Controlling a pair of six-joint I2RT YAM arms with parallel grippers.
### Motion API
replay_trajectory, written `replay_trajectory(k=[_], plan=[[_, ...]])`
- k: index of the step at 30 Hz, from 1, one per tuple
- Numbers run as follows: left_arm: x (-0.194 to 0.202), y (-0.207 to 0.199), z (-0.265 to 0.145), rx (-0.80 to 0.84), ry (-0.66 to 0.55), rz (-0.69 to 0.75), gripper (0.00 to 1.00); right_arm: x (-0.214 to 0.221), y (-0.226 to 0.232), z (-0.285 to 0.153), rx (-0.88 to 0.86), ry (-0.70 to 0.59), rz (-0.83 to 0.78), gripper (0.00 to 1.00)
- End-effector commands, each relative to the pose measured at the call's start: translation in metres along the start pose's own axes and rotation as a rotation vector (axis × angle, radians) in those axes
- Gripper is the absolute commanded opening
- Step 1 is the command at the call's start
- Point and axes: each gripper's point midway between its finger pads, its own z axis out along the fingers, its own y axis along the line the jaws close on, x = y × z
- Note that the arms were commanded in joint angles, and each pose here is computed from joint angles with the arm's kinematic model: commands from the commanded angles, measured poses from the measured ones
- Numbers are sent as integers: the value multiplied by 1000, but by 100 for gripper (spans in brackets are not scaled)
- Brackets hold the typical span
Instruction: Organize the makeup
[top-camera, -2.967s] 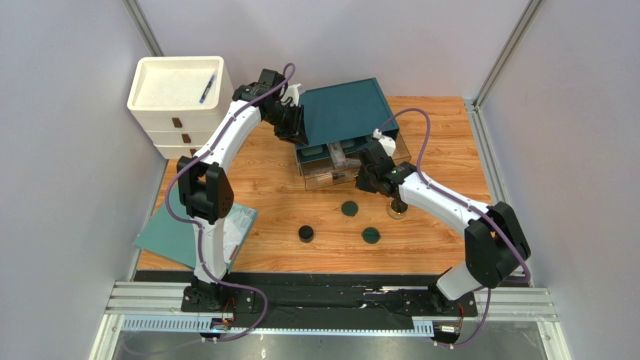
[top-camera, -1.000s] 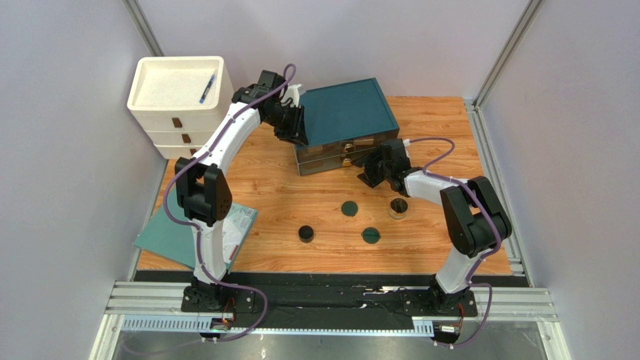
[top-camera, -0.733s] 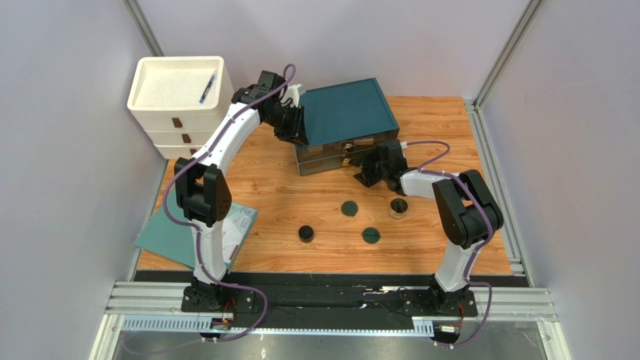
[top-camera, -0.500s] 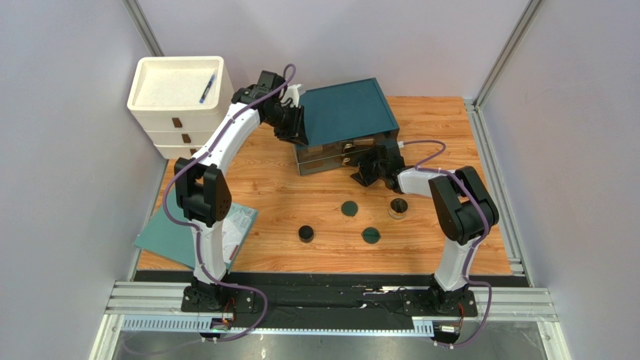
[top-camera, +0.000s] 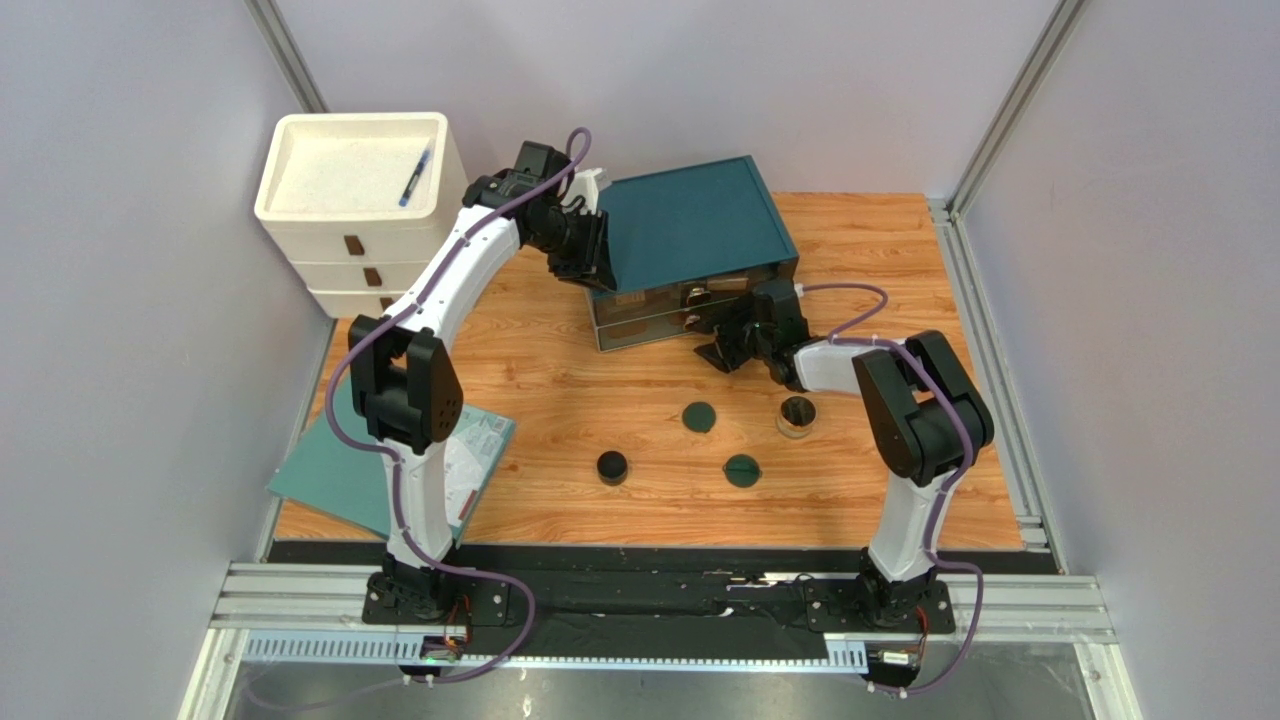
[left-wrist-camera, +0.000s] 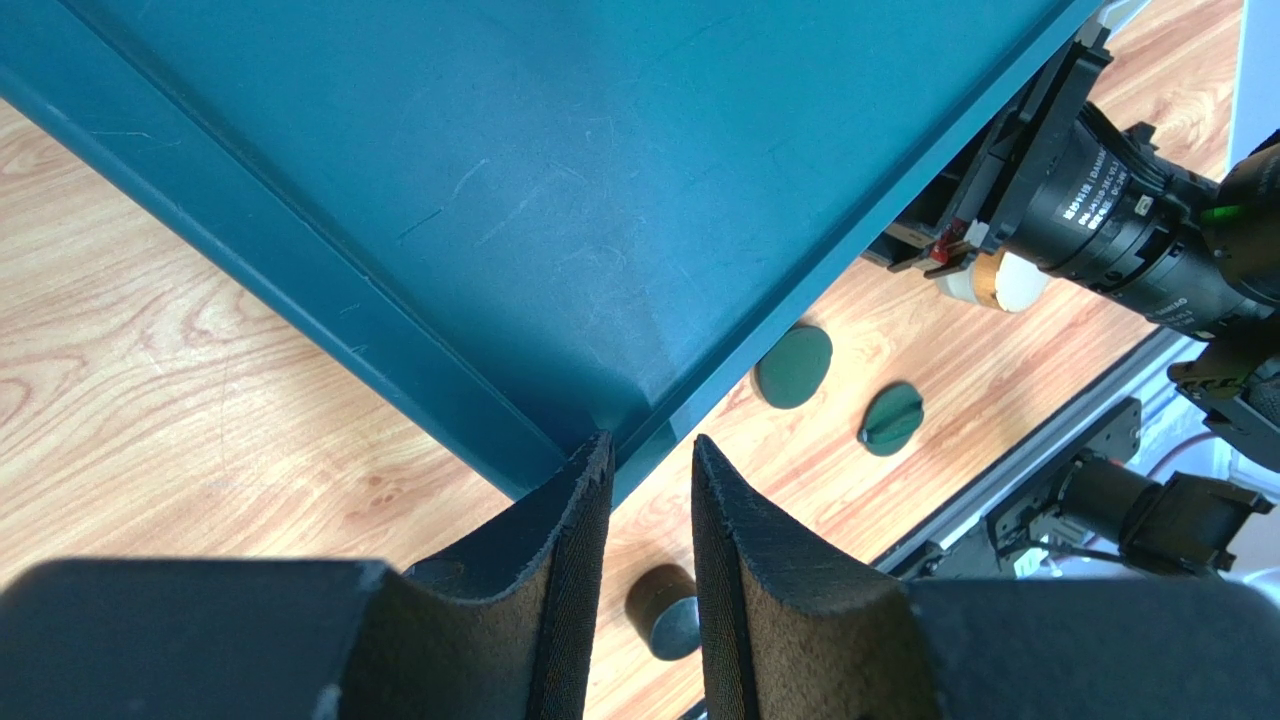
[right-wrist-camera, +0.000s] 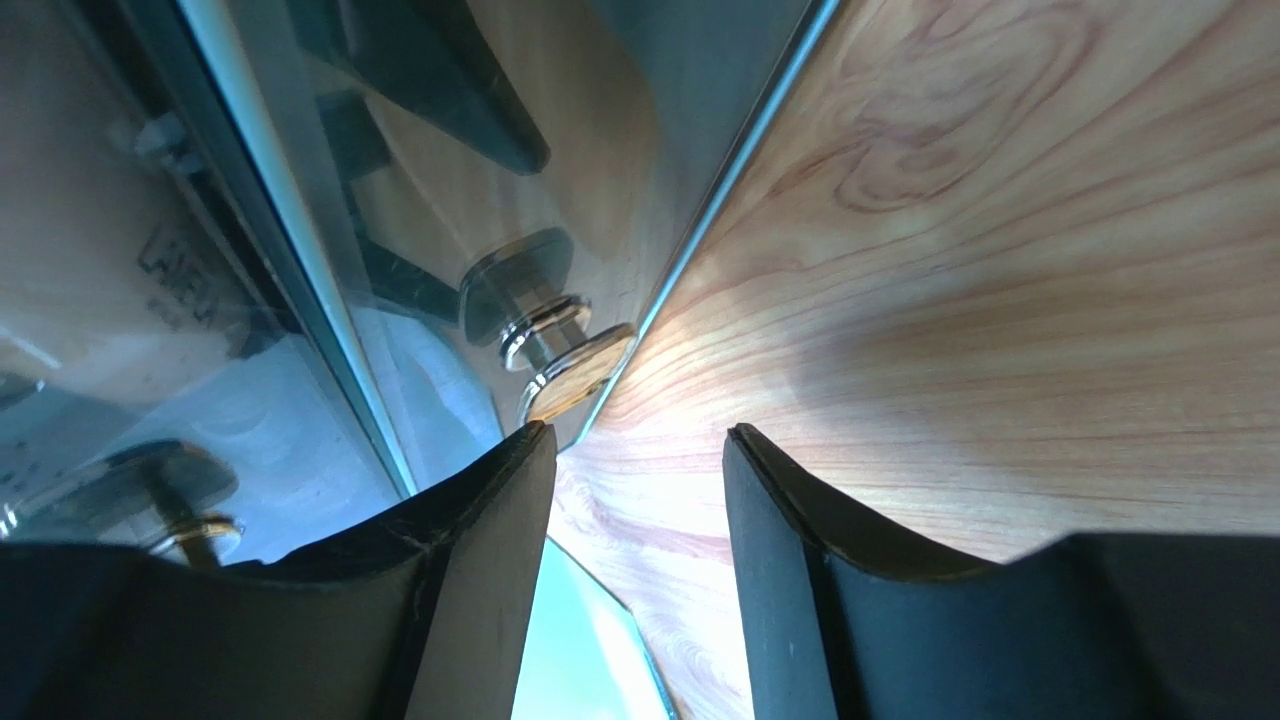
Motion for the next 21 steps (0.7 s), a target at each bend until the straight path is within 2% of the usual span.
replay_trajectory(k=[1,11,15,21], plan=[[77,55,-2,-189,301,-97,35,-14,61,-9,-229,-48,-12,52],[77,58,-1,-194,305,-94,35,-19,42,14,-149,-41,44,52],[76,58,-2,-193,304,-96,35,-18,16,21,7,-29,60,52],[73,58,-2,-195,301,-98,35,-12,-6,12,111,-15,77,45]])
